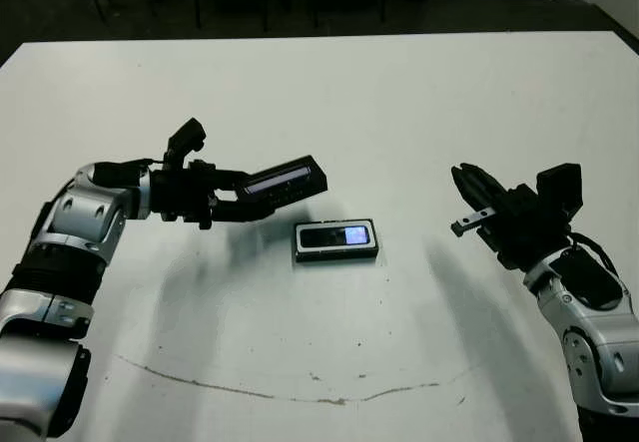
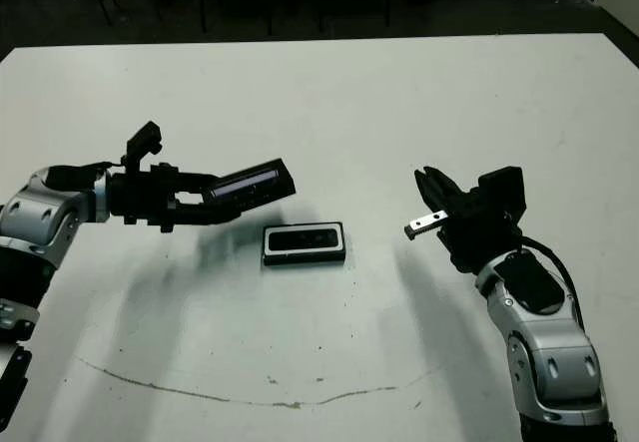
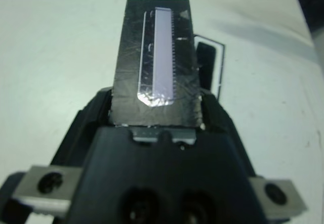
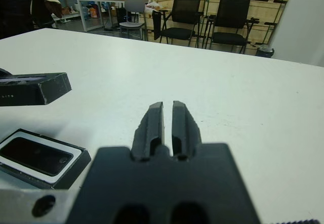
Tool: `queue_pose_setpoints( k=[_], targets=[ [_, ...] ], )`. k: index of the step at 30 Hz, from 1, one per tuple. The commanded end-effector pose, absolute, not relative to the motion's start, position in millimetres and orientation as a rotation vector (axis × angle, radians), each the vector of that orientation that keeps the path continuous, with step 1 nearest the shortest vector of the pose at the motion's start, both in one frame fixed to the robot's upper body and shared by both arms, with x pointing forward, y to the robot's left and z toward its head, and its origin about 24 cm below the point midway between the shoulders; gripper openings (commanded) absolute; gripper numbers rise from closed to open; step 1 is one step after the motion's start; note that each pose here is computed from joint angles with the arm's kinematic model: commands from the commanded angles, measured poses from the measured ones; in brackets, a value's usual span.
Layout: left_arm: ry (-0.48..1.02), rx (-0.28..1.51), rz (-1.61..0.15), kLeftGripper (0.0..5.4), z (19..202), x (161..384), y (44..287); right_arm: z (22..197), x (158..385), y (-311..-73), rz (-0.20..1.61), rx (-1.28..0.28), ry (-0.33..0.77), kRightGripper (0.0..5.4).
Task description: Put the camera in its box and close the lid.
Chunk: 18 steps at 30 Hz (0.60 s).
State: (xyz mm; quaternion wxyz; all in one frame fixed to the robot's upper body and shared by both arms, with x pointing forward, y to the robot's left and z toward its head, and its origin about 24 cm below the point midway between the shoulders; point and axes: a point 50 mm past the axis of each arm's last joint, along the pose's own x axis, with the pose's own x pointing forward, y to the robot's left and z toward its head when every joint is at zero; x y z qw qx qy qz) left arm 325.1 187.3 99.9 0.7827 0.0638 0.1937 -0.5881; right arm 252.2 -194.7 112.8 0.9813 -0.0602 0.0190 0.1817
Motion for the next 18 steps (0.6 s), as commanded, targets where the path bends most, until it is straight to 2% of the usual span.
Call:
queue_pose_setpoints(
  k=[1,18],
  targets=[
    [0.441,0.156,-1.308,2.72,95.7,326,185,111.0,251,-198,0.356,-0.136,0.051,0.00],
    [0.506,0.135,-1.372,2.72,78.0,323,171,109.4,249,-197,0.371,-0.130,0.041,0.00]
  ],
)
